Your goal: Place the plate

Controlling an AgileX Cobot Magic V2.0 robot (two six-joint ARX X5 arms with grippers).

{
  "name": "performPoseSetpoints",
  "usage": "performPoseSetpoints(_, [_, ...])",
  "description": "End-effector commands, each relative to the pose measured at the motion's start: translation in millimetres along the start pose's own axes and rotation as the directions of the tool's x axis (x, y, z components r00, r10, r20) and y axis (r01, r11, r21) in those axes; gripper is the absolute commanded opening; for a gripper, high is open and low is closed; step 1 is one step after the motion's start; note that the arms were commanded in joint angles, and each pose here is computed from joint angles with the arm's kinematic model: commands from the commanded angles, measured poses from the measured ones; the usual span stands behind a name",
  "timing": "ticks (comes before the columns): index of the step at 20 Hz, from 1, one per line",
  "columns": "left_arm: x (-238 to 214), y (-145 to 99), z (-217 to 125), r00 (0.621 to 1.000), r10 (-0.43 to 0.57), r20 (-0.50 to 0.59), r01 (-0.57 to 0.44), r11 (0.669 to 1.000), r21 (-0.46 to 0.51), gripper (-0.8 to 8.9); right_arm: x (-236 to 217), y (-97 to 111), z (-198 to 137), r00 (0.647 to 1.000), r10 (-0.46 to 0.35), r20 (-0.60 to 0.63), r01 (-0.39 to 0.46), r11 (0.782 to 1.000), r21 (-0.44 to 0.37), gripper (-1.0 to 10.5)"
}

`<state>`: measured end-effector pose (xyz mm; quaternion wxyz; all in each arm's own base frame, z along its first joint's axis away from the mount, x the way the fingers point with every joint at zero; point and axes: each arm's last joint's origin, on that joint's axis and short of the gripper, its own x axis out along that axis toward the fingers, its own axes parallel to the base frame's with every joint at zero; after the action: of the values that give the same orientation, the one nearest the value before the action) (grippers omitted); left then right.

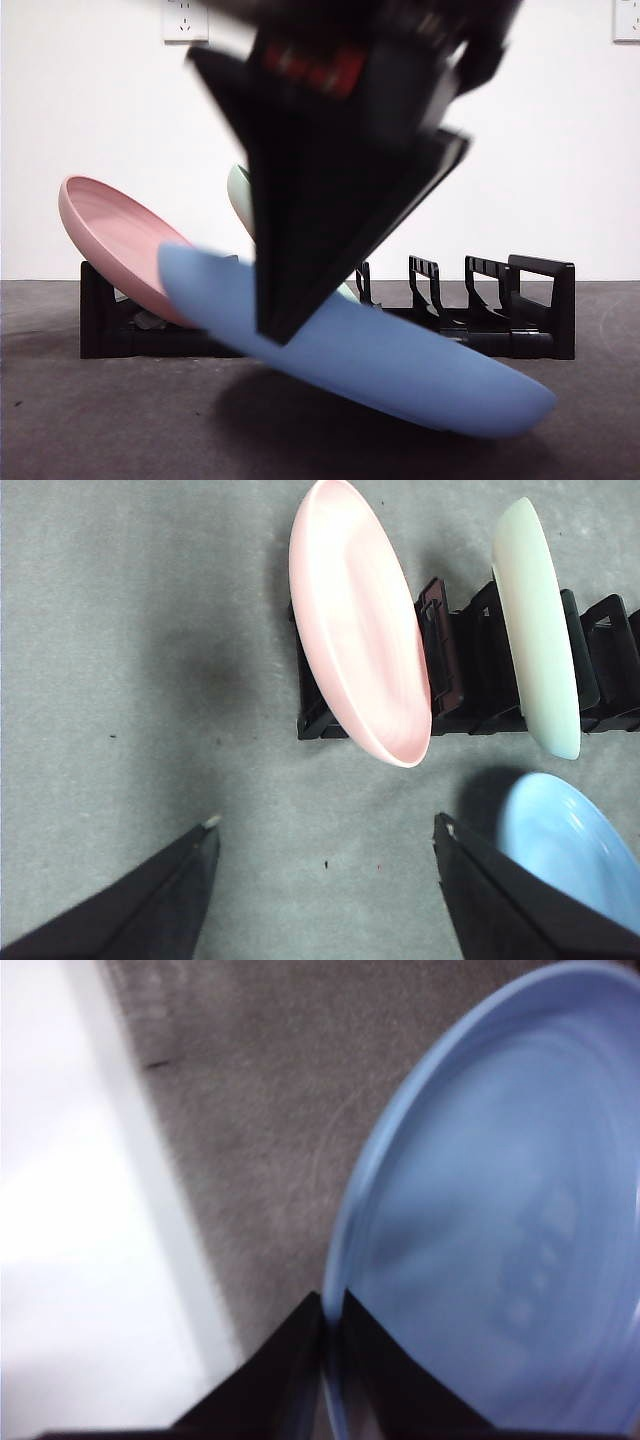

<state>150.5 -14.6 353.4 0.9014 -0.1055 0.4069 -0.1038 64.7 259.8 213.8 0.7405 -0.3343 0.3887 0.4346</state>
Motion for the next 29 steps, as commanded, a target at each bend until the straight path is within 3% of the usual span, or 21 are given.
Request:
performPoseSetpoints(1, [-4, -2, 5, 1.000, -0.011, 0.022, 0.011, 1.000, 0.011, 3.43, 12, 2, 5, 1.000, -0.002, 0.005, 0.002, 0.999, -0.041, 0.2])
performPoseSetpoints(4, [-4, -2, 5, 1.000, -0.011, 0.022, 0.011, 1.000, 0.011, 3.43, 26, -1, 6, 1.000, 0.011, -0.018, -0.012, 0.999, -0.039, 0.2])
performPoseSetpoints(7, [-4, -2, 5, 1.000, -0.011, 0.022, 0.011, 1.000, 0.015, 3.43, 33, -3, 6, 0.998, 0.058, -0.040, -0.059, 0.998, -0.018, 1.7])
performPoseSetpoints(10, [-4, -2, 5, 1.000, -0.011, 0.022, 0.011, 1.000, 0.015, 3.43, 27, -4, 14, 0.996, 0.089, 0.000, -0.088, 0.994, 0.066, 2.2])
performPoseSetpoints(12, [-4, -2, 5, 1.000, -0.012, 0.021, 0.012, 1.000, 0.014, 3.43, 8, -6, 31, 0.984, 0.159, 0.077, -0.167, 0.979, 0.118, 2.2])
performPoseSetpoints(15, [-4, -4, 5, 0.999, -0.026, 0.022, 0.026, 1.000, -0.004, 3.44, -36, -21, 51, 0.967, 0.160, 0.199, -0.198, 0.962, 0.187, 2.2])
performPoseSetpoints(17, [-1, -6, 10, 0.998, -0.042, 0.042, 0.044, 0.998, -0.041, 3.44, -69, -38, 52, 0.963, 0.172, 0.206, -0.228, 0.931, 0.286, 2.2])
performPoseSetpoints(20, [14, -11, 22, 0.996, -0.087, 0.036, 0.089, 0.995, -0.055, 3.44, -111, -57, 44, 0.974, 0.138, 0.181, -0.198, 0.906, 0.375, 2.2])
performPoseSetpoints(25, [62, -20, 54, 0.992, -0.102, -0.069, 0.098, 0.993, -0.061, 3.44, -164, -78, 32, 0.954, 0.020, 0.299, -0.156, 0.885, 0.438, 2.2])
performPoseSetpoints(29, [96, -20, 81, 0.996, -0.017, -0.091, 0.015, 1.000, -0.026, 3.43, -178, -83, 23, 0.944, -0.041, 0.328, -0.126, 0.873, 0.471, 2.2])
